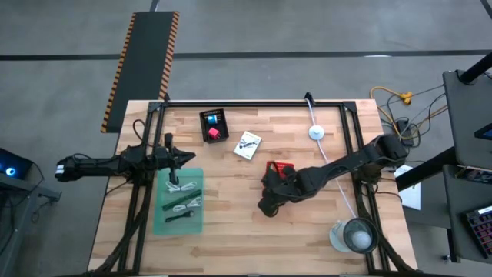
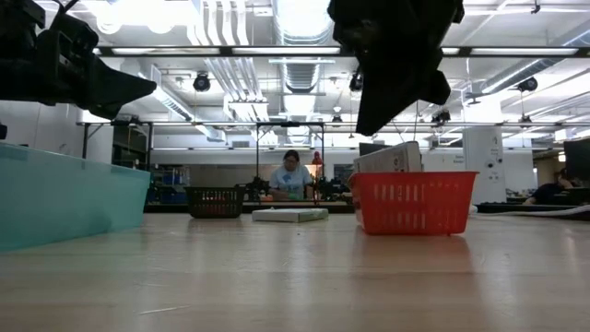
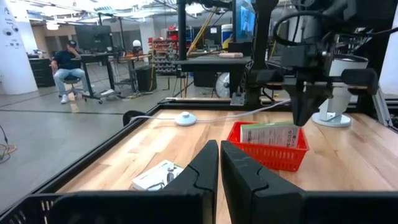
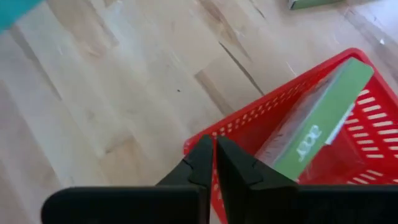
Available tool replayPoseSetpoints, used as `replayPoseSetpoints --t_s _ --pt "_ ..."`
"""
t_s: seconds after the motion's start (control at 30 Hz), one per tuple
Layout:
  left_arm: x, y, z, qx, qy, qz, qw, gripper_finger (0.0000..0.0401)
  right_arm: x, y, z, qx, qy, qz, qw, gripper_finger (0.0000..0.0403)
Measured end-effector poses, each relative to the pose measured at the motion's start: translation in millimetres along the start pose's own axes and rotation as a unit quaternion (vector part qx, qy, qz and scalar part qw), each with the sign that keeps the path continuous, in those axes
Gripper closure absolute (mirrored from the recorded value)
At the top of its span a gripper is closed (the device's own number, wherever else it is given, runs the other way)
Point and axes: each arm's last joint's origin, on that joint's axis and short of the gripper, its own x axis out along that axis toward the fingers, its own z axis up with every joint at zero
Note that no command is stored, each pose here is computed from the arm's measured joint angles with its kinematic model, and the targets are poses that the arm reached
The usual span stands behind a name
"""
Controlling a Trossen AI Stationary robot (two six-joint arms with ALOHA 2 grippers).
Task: Pick and place items into bin
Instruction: Put the bottom white USB box into the orange bin, then put the white USB box into the orange bin
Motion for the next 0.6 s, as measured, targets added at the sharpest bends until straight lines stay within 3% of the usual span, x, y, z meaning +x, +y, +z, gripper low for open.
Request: replayPoseSetpoints --t_s 0.17,0.33,0.6 --pt "0 0 0 0.000 0.000 0.000 1.000 0.0399 5 -7 -2 -0.005 0.023 -0.032 0.999 0.0394" --pt "0 0 0 0.000 0.000 0.000 1.000 0.0399 7 -18 -3 0.054 0.062 -0.068 0.994 0.0394" --pt "0 0 0 0.000 0.002 0.000 1.000 0.0399 2 -23 -2 0.087 0.093 -0.061 0.990 0.0395"
